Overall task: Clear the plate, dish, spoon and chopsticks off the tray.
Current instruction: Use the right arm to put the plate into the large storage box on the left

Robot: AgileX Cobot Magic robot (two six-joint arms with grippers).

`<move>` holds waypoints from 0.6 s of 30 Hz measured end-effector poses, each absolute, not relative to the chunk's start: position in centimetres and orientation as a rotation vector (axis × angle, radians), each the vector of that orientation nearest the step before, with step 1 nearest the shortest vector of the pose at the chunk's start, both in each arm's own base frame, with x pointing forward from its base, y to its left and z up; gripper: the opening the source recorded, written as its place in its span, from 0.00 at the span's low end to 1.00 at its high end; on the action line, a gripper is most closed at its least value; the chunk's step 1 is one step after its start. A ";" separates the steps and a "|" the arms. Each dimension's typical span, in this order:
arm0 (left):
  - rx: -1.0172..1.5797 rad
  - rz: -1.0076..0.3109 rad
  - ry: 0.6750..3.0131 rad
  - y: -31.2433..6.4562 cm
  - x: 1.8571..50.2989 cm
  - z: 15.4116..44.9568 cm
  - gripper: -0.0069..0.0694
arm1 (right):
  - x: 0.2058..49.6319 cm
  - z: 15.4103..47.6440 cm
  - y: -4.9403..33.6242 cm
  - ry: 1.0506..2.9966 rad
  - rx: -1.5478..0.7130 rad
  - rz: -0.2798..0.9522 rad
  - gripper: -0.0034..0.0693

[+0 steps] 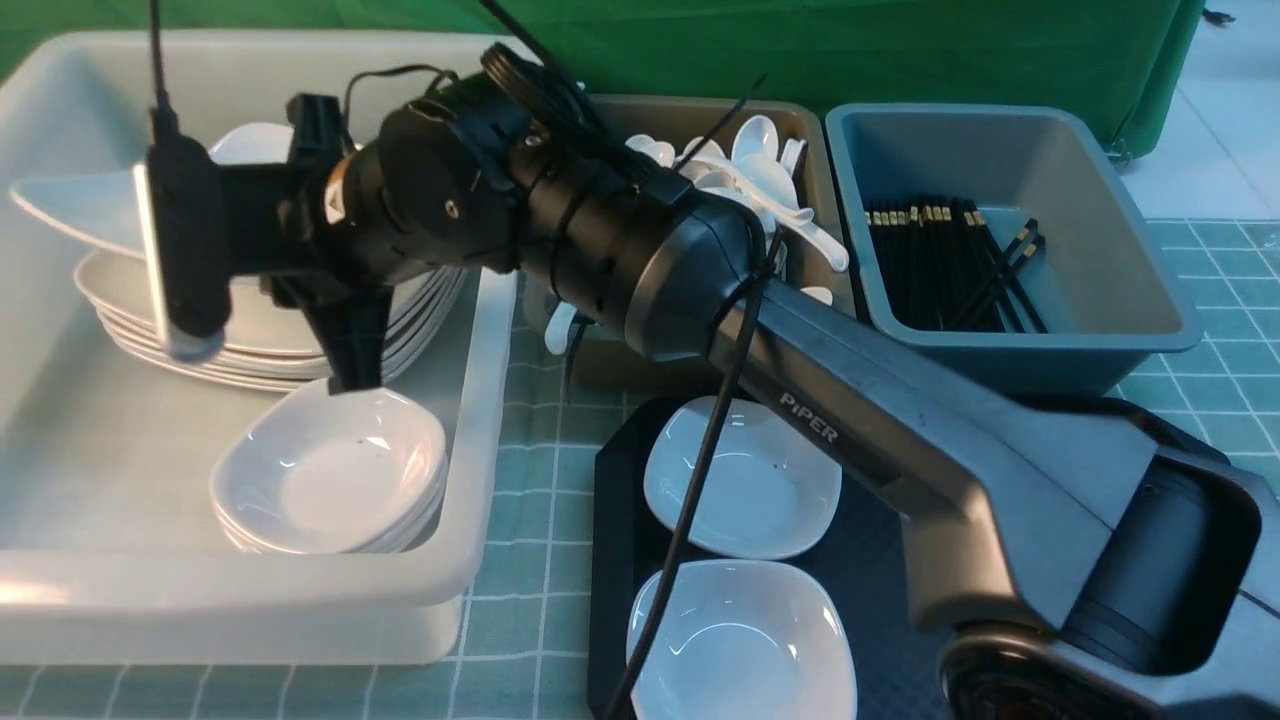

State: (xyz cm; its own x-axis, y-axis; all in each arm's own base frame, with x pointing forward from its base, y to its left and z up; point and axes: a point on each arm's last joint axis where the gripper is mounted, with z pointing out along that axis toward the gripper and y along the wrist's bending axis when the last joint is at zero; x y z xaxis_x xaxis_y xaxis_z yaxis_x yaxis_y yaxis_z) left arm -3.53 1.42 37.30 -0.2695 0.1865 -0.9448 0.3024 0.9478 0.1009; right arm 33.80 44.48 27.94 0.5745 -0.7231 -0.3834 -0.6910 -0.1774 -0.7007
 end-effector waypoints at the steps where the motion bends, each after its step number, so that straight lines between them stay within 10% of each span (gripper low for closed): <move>1: 0.365 -0.127 1.855 1.3 -3.6 37.3 0.11 | 34.0 27.6 44.5 1.132 -1.911 -0.053 0.14; 18: 0.393 -0.186 1.844 0.8 -3.7 37.4 0.11 | 34.6 25.5 45.0 1.058 -1.960 -0.069 0.14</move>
